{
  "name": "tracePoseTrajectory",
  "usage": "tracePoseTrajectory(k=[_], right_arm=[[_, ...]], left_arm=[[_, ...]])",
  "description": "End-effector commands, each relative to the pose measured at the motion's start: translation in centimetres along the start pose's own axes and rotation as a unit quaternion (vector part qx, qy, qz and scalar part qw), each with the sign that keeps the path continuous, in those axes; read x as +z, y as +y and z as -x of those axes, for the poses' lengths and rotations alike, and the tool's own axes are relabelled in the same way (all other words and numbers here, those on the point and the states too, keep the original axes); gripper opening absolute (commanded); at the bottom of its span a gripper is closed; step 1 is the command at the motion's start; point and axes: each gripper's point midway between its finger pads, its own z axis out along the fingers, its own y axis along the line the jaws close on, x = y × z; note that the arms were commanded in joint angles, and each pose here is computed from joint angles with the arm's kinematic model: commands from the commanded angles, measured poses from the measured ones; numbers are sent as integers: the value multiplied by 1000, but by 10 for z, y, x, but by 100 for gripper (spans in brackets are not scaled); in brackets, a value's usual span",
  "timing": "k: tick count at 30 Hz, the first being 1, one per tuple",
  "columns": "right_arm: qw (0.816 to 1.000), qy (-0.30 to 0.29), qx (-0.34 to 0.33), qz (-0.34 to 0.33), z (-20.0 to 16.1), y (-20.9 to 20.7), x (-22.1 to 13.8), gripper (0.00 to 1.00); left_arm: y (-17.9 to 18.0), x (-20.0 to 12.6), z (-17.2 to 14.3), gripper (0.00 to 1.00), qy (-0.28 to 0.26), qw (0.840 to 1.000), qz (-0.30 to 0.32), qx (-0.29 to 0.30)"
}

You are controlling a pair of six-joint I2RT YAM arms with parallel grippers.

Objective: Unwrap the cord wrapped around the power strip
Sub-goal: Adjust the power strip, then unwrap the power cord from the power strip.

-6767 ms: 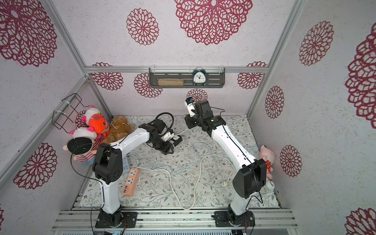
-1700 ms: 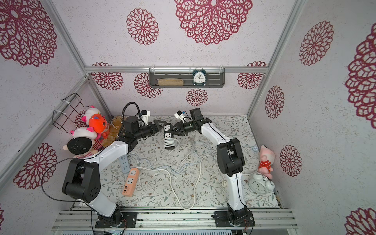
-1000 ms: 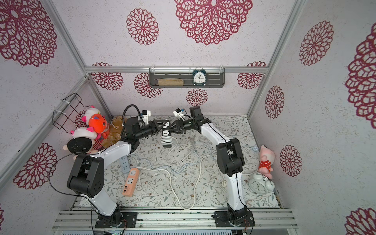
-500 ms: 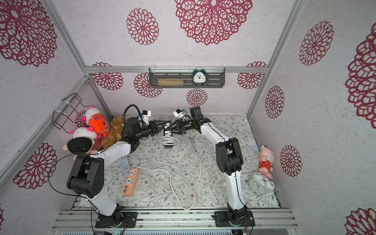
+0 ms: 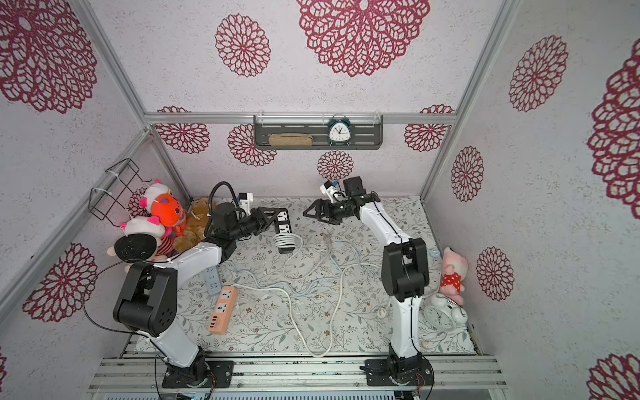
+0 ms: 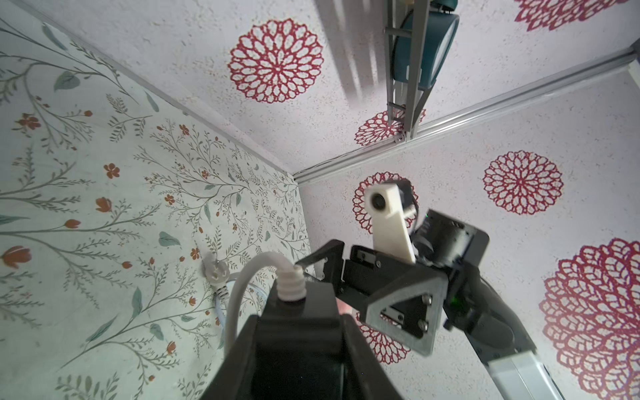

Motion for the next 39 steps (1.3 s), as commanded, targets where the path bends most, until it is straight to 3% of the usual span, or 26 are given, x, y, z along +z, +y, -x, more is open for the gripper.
tracePoseTrajectory(k=[1,5,7,8,11,16,20,32,39], right_arm=[[988,-83,-102,-85,0,10,-38,96],[983,-81,-114,-120,-35,12,-28,70],[979,-83,-118,-141,-45,16,-19,52],[978,-90,-119,-143,-47,20,-15,48],[978,-115,-109,-138,-49,26,-9,50],[984,-128,-87,-91,-50,38,13,77],[987,-112,-83,-78,-49,41,34,78],[989,-77,-100,-78,-35,35,70,42],[984,-72,-133,-97,-12,37,56,5]], left_arm=[[-14,-8,26,0,-56,998,-26,-18],[-10,-14,32,0,-85,996,5,-12],[-11,-16,34,0,-93,996,10,-13],[-13,-16,35,0,-94,995,7,-12],[-16,-16,36,0,-98,995,-1,-21],[-16,-15,38,0,-103,994,-14,-35],[-19,-15,38,0,-104,994,-23,-40],[-14,-16,40,0,-116,990,-43,-74],[6,-18,46,0,-144,983,-15,-110]])
